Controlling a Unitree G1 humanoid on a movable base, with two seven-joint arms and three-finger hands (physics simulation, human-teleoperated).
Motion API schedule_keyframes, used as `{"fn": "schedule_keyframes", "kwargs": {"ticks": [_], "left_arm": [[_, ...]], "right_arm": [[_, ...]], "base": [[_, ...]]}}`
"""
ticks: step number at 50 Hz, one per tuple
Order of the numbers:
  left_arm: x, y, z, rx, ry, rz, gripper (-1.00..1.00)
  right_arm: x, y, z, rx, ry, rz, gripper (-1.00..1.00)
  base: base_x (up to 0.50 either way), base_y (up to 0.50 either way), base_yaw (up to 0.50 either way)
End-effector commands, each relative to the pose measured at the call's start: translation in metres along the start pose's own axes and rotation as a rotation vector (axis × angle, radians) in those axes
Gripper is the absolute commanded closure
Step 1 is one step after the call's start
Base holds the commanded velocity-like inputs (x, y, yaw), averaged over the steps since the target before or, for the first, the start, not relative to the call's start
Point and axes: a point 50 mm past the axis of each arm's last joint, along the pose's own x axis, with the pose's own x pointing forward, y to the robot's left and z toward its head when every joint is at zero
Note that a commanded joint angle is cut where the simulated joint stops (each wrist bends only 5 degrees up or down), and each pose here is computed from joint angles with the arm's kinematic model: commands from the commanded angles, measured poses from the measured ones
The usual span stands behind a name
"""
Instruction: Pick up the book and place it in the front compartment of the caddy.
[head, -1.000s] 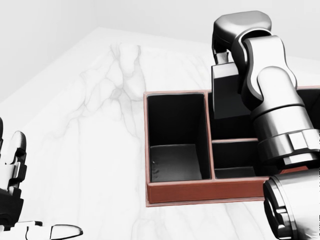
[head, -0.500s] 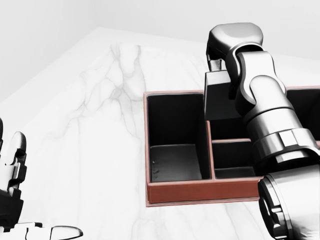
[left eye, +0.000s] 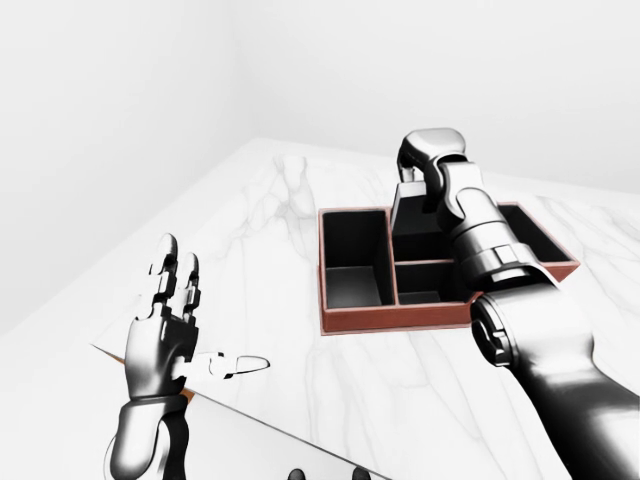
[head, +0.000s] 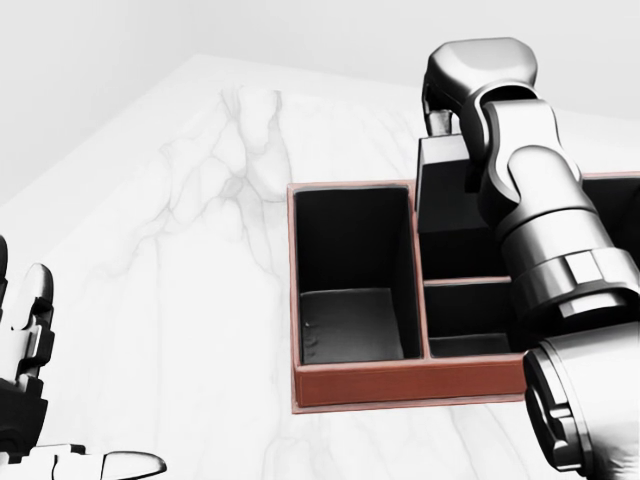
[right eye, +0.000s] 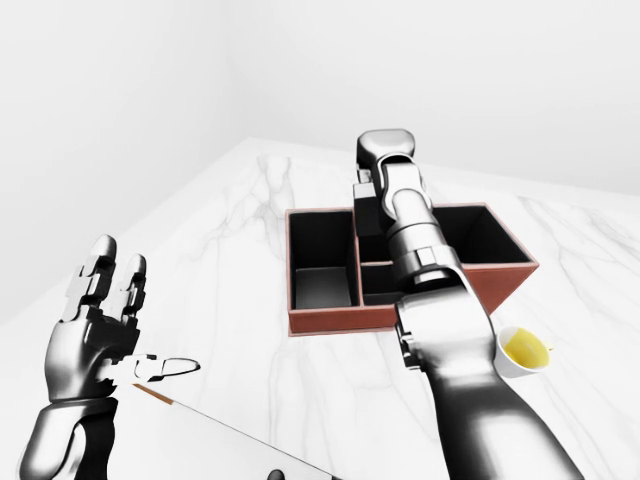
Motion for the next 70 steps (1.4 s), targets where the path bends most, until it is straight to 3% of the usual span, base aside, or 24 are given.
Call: {"fn": "schedule_keyframes", "kwargs": {"ticks": [1,37,52,70], "left_arm": [[0.004,0.001,-0.009,-0.011,0.028,0.014,-1.00],[0.004,0.000,-0.010,-0.010,0.033,0.012,-1.00],[0.003,-0.001,-0.011,-0.007,0.039,0.009,-1.00],[0.003,0.000,-0.010,-0.009,0.036,0.010,-1.00]], "right_arm": [[0.002,-0.009,-0.003,-0.013,0.013,-0.034,1.00],[0.003,0.011,-0.018,-0.006,0.061,-0.035,1.00],[0.003,0.020,-0.015,0.058,0.060,-0.043,1.00],[0.002,0.035,-0.012,0.010,0.053,0.000,1.00]], "base": [[0.00,0.00,0.00],[0.00,0.00,0.00],[0.00,0.00,0.00],[0.00,0.00,0.00]]}}
